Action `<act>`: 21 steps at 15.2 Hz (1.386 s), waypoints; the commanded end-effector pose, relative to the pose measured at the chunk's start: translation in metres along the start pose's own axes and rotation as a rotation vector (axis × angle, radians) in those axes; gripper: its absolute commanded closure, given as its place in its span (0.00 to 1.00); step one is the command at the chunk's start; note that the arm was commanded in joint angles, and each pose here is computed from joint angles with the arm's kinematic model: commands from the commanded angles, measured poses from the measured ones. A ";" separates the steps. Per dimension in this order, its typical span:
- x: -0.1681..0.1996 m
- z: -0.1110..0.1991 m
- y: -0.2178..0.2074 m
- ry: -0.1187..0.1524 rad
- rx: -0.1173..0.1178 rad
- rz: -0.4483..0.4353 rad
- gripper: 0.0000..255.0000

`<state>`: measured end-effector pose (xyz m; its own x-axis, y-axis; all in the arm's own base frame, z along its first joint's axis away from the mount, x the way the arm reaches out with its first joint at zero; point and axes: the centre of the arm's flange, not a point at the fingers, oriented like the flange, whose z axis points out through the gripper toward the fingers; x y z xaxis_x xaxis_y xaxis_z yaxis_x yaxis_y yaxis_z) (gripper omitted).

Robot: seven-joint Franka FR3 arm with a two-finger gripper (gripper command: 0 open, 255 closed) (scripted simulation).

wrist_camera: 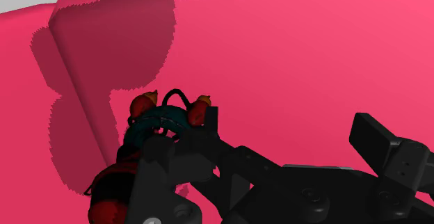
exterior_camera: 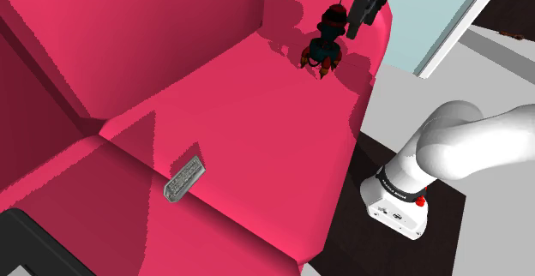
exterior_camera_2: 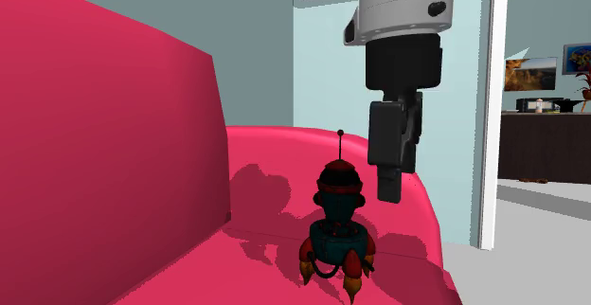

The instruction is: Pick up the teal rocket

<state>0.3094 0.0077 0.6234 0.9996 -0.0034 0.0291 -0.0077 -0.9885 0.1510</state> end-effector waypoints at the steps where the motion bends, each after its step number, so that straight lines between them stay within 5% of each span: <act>1: 0.000 0.000 0.000 0.000 0.000 0.000 0.00; 17: 0.154 -0.054 0.164 -0.054 0.139 -0.406 0.00; 21: 0.155 -0.038 0.163 -0.055 0.140 -0.410 0.00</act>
<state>0.4615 -0.1482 0.6951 0.9201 0.3873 -0.0587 0.3882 -0.9216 0.0041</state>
